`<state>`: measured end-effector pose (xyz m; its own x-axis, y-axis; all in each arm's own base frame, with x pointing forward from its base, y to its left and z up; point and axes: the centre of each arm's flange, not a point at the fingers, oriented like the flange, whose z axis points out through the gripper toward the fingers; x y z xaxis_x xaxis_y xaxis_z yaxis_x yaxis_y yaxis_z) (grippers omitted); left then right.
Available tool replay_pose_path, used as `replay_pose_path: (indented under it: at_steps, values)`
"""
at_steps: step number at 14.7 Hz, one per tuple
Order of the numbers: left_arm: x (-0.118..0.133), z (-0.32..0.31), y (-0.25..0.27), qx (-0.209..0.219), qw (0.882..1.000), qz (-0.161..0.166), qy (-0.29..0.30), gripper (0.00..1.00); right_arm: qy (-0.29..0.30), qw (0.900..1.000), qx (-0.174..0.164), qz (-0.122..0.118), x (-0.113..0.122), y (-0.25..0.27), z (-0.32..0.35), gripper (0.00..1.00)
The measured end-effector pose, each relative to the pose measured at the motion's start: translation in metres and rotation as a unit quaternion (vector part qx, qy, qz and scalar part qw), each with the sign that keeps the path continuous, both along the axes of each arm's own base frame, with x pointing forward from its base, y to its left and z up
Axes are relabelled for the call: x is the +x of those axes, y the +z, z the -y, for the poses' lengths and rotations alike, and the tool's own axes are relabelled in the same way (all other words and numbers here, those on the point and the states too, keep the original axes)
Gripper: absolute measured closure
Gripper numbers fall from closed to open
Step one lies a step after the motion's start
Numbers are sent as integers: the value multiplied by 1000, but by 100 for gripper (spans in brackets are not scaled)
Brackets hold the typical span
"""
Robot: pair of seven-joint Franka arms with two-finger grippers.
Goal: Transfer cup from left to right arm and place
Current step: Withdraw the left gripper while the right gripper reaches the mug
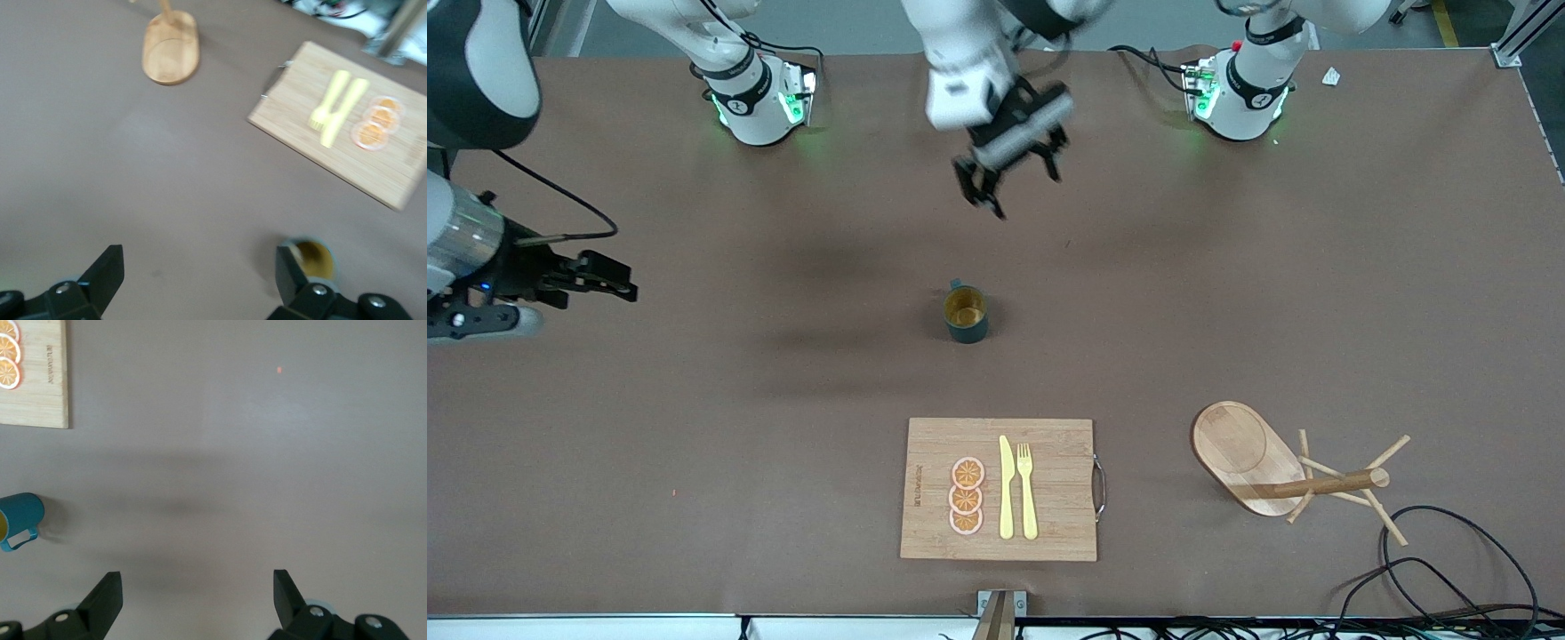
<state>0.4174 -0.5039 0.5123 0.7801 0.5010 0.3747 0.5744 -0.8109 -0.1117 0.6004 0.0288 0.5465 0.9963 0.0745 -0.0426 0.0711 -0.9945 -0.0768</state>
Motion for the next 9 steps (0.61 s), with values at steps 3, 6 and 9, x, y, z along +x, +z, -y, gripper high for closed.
replay_pose_path:
  at_steps: [3,6,9]
  values:
    - [91,-92,-3,-16,998,-62,14,0,-12,1000,10,2,1,-24,-32,0]
    - [159,-186,-1,-40,995,-90,18,0,-27,1000,9,1,-5,-54,-95,0]
    - [207,-286,0,-61,992,-106,18,0,-21,1000,4,-9,-13,-92,-166,0]
